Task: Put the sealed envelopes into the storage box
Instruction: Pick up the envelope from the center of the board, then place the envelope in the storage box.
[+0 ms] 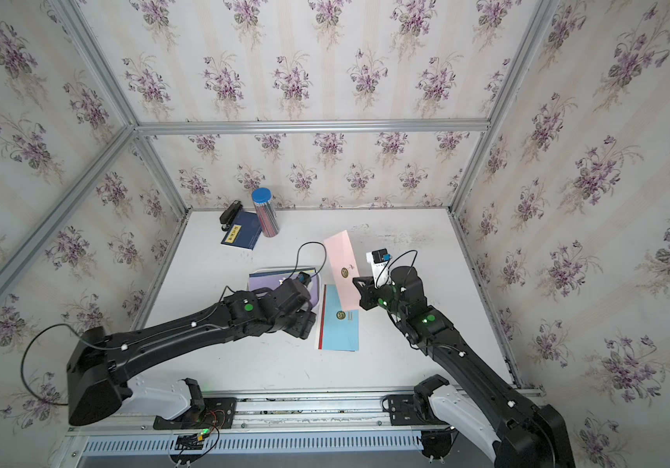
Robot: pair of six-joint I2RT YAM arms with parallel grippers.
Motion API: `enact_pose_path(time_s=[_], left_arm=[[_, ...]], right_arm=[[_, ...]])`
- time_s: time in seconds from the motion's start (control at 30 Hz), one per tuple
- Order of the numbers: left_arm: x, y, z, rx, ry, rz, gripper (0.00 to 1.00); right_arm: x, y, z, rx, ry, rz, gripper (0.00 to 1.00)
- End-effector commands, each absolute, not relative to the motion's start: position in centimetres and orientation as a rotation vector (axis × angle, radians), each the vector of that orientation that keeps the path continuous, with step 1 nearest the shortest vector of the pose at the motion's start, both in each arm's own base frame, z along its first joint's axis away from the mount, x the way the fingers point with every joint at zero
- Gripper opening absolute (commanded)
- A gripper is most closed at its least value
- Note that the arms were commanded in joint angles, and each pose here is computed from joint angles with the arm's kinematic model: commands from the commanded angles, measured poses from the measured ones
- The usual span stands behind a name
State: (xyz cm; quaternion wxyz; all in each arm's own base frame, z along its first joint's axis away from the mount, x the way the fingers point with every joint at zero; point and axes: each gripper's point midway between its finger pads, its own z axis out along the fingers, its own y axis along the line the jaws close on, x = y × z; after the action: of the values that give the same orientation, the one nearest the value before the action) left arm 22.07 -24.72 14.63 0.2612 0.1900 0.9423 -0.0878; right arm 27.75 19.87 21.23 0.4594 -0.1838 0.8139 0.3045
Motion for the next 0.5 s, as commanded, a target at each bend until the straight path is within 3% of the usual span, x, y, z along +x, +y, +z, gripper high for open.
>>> enact_pose_path(time_s=[0.0,0.2,0.47], left_arm=[[21.7,-18.1,13.8,0.368,2.61,-0.094,0.82],[20.9,-9.8,15.9,0.072,2.544,-0.048,0.93],[20.3,-7.0,18.4,-0.086,2.385,-0.073,0.97]], right_arm=[[27.4,21.7,22.5,-0.752,1.909,0.692,0.0],[26.8,27.9,23.2,-1.229,1.745,0.604,0.0],[26.9,34.4,20.6,-1.698,1.642,0.504,0.0]])
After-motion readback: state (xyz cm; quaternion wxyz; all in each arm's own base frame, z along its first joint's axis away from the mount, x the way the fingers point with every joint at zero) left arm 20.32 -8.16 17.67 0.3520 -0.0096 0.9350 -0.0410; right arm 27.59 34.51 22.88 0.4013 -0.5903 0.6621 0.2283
